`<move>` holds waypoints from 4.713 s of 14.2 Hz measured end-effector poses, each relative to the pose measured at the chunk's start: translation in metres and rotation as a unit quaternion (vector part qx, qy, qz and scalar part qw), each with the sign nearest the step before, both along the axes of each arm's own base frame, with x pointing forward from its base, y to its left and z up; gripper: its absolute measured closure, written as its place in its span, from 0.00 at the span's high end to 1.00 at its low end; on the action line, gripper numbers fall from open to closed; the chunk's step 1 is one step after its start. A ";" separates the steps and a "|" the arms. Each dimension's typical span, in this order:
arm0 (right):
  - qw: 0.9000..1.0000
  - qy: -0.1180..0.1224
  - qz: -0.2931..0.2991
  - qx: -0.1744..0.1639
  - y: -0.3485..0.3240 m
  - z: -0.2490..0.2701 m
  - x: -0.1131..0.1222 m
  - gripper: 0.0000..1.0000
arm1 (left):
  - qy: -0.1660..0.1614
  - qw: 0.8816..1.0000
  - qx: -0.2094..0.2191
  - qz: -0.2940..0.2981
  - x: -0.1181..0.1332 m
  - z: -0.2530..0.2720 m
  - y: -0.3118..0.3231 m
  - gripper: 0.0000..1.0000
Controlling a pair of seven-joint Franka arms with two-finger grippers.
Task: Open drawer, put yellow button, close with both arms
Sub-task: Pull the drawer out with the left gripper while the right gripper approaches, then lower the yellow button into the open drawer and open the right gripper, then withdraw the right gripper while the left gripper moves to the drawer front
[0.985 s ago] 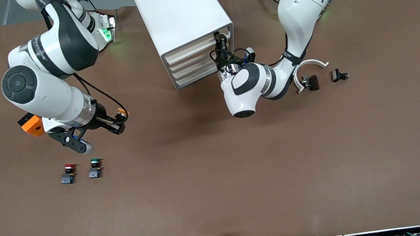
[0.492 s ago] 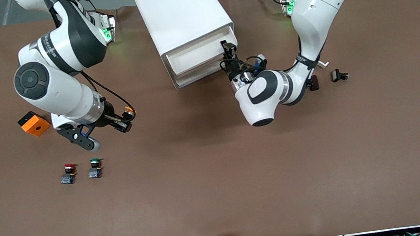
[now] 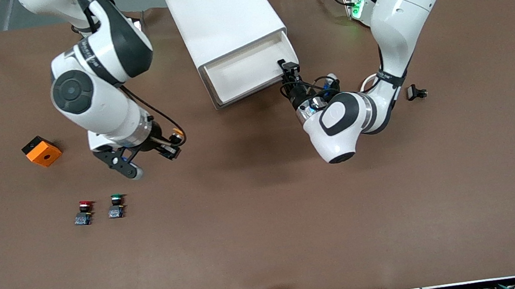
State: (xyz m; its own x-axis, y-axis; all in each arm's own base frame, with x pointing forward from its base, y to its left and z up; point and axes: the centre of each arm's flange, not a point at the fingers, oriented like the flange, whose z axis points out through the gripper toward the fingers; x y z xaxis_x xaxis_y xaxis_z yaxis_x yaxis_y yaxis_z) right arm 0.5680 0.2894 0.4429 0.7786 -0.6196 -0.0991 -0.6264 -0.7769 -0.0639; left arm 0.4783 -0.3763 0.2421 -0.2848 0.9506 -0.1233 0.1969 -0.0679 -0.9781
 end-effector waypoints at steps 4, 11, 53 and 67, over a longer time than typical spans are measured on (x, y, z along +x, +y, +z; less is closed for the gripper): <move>1.000 0.000 -0.012 0.000 0.035 -0.003 -0.016 0.41 | -0.009 1.000 -0.006 0.022 0.019 0.002 0.019 0.14; 0.999 0.001 -0.039 0.005 0.127 0.010 -0.076 0.41 | -0.010 0.999 -0.009 0.035 0.030 0.000 0.031 0.40; 0.957 0.053 0.283 -0.033 -0.107 0.124 0.012 1.00 | -0.596 0.662 -0.206 -0.405 0.134 0.091 -0.029 1.00; 0.953 0.080 0.294 -0.002 -0.322 0.147 0.015 1.00 | -0.586 0.645 -0.229 -0.433 0.084 0.102 -0.089 1.00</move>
